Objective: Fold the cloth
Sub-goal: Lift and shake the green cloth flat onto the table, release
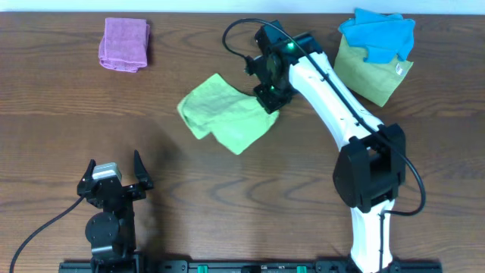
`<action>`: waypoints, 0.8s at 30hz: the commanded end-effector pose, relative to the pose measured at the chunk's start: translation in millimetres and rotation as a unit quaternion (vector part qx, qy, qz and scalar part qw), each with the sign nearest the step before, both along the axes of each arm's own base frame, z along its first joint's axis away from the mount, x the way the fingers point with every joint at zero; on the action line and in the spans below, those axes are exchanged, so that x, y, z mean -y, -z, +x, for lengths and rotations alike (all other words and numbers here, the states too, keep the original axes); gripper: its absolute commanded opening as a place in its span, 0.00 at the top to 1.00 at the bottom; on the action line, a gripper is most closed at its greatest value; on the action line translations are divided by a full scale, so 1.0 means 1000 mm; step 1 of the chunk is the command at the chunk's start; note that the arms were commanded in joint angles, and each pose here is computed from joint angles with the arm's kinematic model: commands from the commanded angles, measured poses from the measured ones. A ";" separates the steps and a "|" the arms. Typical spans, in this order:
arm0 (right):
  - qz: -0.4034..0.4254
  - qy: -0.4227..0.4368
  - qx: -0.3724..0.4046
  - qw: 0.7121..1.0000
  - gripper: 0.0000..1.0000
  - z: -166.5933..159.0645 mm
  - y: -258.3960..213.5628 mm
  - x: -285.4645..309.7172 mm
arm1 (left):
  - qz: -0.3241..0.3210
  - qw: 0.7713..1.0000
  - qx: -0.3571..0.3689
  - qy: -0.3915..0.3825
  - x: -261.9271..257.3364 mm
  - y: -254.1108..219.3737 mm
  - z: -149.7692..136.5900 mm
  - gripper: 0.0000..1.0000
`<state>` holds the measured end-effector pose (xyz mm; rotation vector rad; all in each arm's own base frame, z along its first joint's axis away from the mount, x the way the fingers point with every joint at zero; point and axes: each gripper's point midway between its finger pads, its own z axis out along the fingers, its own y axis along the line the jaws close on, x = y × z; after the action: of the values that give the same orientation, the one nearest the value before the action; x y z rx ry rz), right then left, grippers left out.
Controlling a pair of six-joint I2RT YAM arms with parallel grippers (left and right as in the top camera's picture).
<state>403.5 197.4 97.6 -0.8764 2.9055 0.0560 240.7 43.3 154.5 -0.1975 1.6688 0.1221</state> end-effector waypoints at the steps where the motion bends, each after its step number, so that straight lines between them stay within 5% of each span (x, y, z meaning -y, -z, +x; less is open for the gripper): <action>1: -0.068 0.043 0.039 0.996 0.99 0.015 -0.011 0.034 | -0.001 1.000 -0.029 -0.006 -0.002 0.020 -0.001 0.04; 10: 0.034 0.029 0.045 0.998 0.99 0.022 -0.035 -0.004 | -0.001 1.000 -0.029 -0.006 -0.002 0.020 -0.001 0.05; 17: 0.163 -0.031 0.126 0.978 0.99 0.043 -0.125 -0.050 | -0.001 1.000 -0.029 -0.006 -0.002 0.020 -0.001 0.05; 24: 0.280 -0.098 0.165 0.941 0.99 0.023 -0.203 -0.097 | -0.001 1.000 -0.029 -0.006 -0.002 0.020 -0.001 0.05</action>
<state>449.2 267.8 271.3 -0.8457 2.3918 0.4832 240.7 43.2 154.5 -0.1972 1.6688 0.1217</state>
